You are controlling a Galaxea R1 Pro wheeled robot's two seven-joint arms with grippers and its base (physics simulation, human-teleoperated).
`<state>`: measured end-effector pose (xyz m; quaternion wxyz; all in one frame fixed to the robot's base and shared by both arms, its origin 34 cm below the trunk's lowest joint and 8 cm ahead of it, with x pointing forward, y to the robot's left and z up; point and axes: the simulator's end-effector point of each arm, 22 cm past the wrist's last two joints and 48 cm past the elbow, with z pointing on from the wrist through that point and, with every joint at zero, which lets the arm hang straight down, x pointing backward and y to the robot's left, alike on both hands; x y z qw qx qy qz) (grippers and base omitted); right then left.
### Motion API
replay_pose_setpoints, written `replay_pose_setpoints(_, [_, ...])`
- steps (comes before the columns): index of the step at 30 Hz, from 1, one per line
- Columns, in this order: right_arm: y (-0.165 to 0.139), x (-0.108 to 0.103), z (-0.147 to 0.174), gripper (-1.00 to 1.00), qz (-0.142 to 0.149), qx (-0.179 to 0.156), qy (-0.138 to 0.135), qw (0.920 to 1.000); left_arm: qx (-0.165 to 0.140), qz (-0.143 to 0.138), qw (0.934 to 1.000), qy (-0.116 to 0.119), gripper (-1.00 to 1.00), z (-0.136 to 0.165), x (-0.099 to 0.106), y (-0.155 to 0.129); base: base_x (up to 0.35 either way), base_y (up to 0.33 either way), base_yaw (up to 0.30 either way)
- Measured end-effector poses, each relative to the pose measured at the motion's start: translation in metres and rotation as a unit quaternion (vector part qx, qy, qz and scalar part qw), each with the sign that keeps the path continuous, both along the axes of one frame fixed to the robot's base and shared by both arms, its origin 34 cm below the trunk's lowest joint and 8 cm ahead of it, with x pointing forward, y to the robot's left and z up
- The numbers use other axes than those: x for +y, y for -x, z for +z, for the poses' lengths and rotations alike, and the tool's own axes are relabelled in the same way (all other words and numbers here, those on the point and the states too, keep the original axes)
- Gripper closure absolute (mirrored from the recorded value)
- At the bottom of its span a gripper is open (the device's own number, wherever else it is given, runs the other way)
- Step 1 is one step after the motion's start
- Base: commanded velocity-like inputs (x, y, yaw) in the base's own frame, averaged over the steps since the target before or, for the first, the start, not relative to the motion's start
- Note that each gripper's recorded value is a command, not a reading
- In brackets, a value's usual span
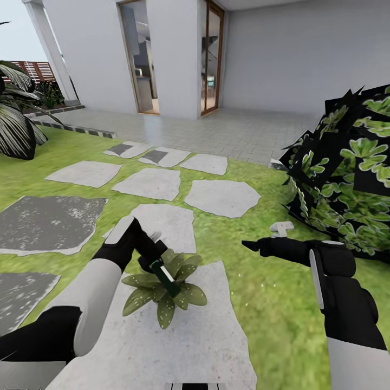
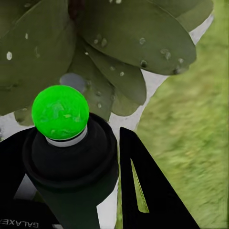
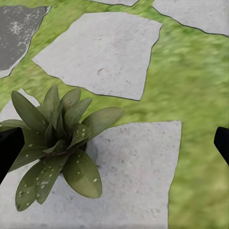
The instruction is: Pick up the pesticide atomizer in the garden and spray insectifuge to fully cover both potted plants in the garden.
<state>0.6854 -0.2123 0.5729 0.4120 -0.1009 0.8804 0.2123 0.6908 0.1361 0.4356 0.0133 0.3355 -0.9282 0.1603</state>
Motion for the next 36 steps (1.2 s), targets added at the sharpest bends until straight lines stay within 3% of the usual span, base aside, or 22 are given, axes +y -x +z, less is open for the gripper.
replay_pose_setpoints(9, [0.0,0.001,-0.001,-1.0,0.0,0.001,-0.001,1.0,0.03,0.059,0.9972,-0.035,1.0,-0.006,0.015,0.006,0.0,0.0,0.0])
replay_pose_setpoints(13, [0.0,0.0,-0.001,-1.0,0.0,0.001,0.0,1.0,0.036,0.069,0.9961,-0.041,1.0,-0.008,0.018,0.008,0.0,0.0,0.0])
replay_pose_setpoints(22, [0.0,-0.001,-0.001,-1.0,0.0,0.001,0.001,1.0,0.039,0.072,0.9959,-0.039,1.0,-0.01,0.018,0.01,0.0,0.0,0.0])
replay_pose_setpoints(36, [0.0,-0.001,-0.001,-1.0,0.0,0.001,0.001,1.0,0.013,0.053,0.9979,-0.035,1.0,-0.011,0.006,0.005,0.017,-0.013,0.0])
